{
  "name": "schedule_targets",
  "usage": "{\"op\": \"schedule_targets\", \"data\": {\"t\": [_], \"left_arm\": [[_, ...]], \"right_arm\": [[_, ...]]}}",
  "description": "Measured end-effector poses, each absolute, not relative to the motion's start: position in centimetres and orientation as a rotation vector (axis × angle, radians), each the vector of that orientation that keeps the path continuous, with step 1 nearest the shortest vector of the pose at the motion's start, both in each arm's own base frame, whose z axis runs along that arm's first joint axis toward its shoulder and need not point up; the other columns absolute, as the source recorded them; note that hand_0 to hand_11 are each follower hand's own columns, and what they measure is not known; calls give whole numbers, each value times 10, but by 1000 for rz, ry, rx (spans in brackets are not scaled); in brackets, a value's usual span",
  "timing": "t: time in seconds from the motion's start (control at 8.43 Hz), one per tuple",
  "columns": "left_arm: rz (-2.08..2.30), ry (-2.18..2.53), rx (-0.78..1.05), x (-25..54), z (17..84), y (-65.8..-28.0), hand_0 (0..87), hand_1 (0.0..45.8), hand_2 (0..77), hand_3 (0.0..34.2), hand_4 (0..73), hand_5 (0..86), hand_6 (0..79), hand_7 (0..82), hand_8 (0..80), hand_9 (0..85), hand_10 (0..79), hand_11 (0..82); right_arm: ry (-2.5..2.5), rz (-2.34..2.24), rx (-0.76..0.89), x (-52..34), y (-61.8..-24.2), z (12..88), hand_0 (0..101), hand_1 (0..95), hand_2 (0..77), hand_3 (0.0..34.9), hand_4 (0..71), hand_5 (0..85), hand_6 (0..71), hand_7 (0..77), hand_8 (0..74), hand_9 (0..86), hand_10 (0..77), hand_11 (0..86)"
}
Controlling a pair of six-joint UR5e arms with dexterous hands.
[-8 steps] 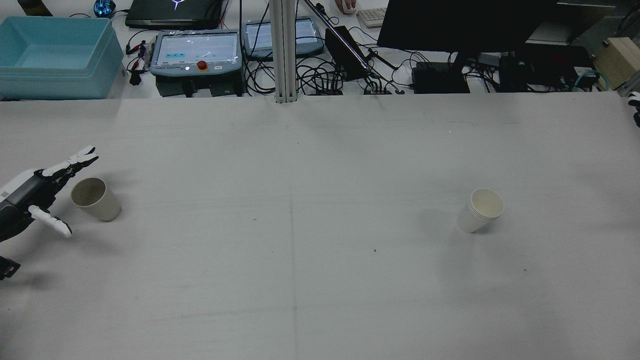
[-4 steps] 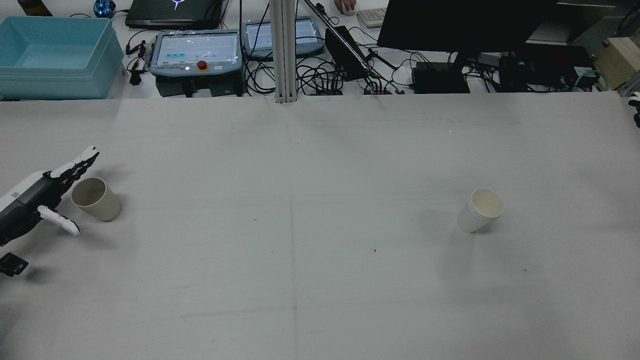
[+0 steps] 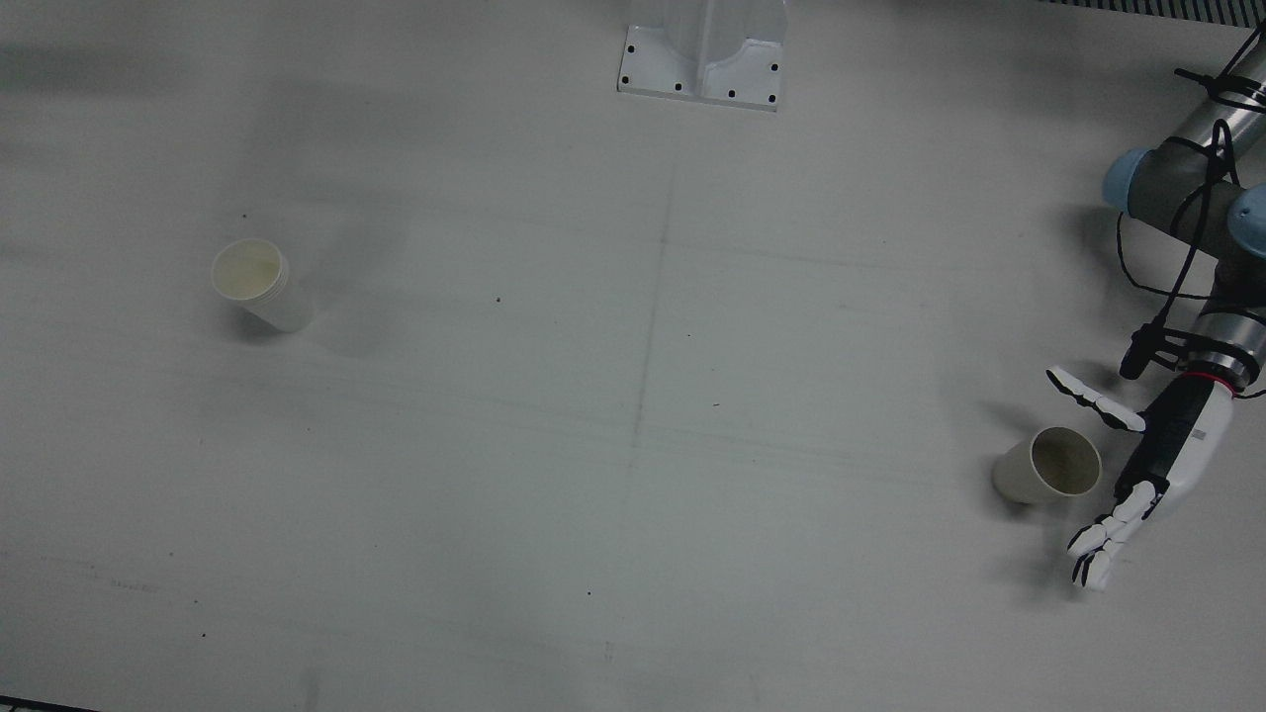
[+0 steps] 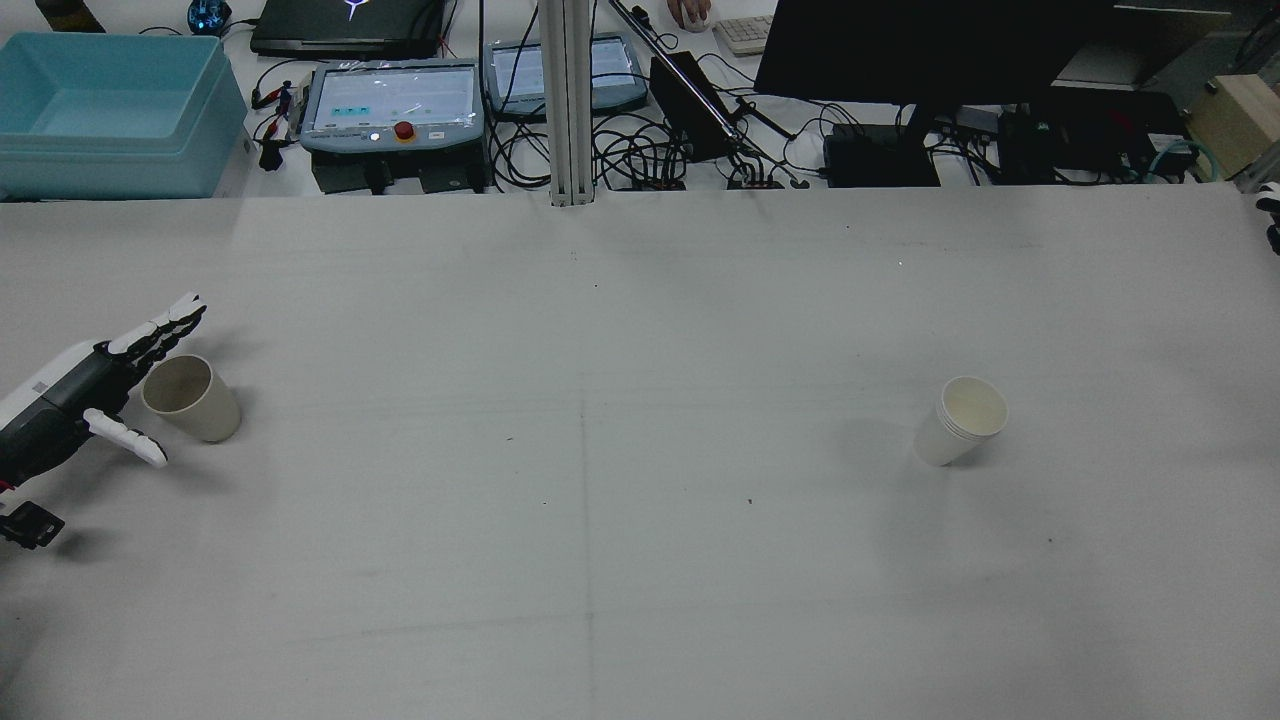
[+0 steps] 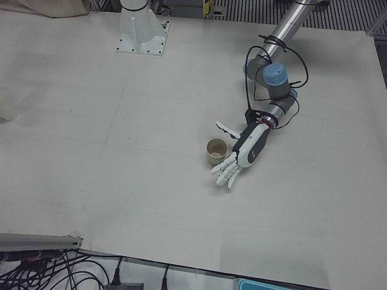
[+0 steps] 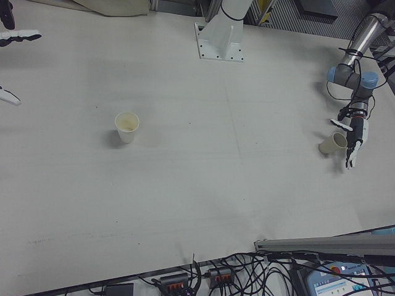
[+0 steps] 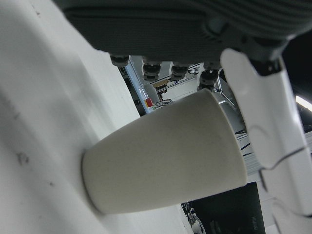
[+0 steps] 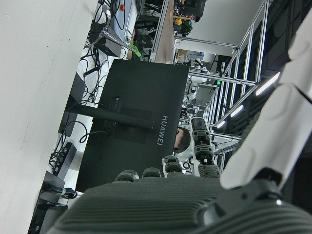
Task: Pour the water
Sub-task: 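Close the left hand fingers around the white paper cup, then lift the white paper cup slightly with the left hand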
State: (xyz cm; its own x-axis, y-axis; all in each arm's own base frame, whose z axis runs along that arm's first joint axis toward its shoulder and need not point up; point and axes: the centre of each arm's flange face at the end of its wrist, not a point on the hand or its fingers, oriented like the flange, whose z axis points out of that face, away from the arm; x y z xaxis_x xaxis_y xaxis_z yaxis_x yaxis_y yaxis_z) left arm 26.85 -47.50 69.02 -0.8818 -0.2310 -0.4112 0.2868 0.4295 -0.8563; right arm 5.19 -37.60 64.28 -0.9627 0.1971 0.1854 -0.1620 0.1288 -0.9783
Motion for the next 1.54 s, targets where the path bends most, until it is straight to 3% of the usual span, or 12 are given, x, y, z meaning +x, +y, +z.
{"op": "schedule_targets", "data": {"t": [0.24,0.47,0.59,0.71,0.95,1.07,1.19,1.31,1.42,1.54], "left_arm": [[-1461,2197,51,272,687,-477,529,93,5,79,164,65,44,27,65,60,0,11],[-1466,2175,59,276,684,-480,538,93,5,61,164,65,44,44,65,60,0,11],[-1467,2169,62,278,683,-481,538,93,5,61,174,65,44,44,65,60,0,11],[-1468,2164,65,279,682,-483,538,93,5,61,174,65,44,44,65,60,0,11],[-1470,2157,68,284,679,-488,526,93,5,37,196,65,65,60,65,71,0,11],[-1470,2154,69,287,678,-490,526,93,5,37,196,65,65,60,65,71,0,11],[-1472,2152,70,288,679,-491,526,93,5,6,213,82,71,76,76,82,0,11],[-1475,2152,67,288,679,-491,529,93,5,10,224,82,82,93,87,98,0,11],[-1479,2153,63,287,679,-491,537,93,5,0,278,153,93,93,87,98,0,11],[-1484,2153,63,286,679,-491,544,93,5,0,360,245,76,93,93,98,0,11]], "right_arm": [[-2144,1908,-33,52,-376,641,461,104,82,0,93,158,60,60,5,5,5,11],[-2145,1907,-32,53,-376,641,462,82,55,0,93,158,60,60,5,5,5,11],[-2144,1908,-32,53,-376,641,462,125,55,0,87,142,11,33,5,5,5,11],[-2143,1910,-32,53,-375,642,462,120,82,0,87,142,49,49,5,5,5,11],[-2140,1912,-32,53,-375,643,461,82,55,0,87,142,44,38,5,5,5,5],[-2139,1913,-32,53,-375,643,462,136,55,0,87,142,44,38,5,5,5,5],[-2139,1914,-31,53,-375,644,462,76,98,0,82,142,49,38,5,5,5,5],[-2138,1915,-31,53,-374,644,461,125,82,0,71,142,44,38,5,5,5,11],[-2137,1917,-31,54,-374,645,462,104,55,0,71,142,44,22,5,5,5,5],[-2135,1918,-30,54,-373,645,462,120,82,0,71,142,38,22,5,5,5,5]]}}
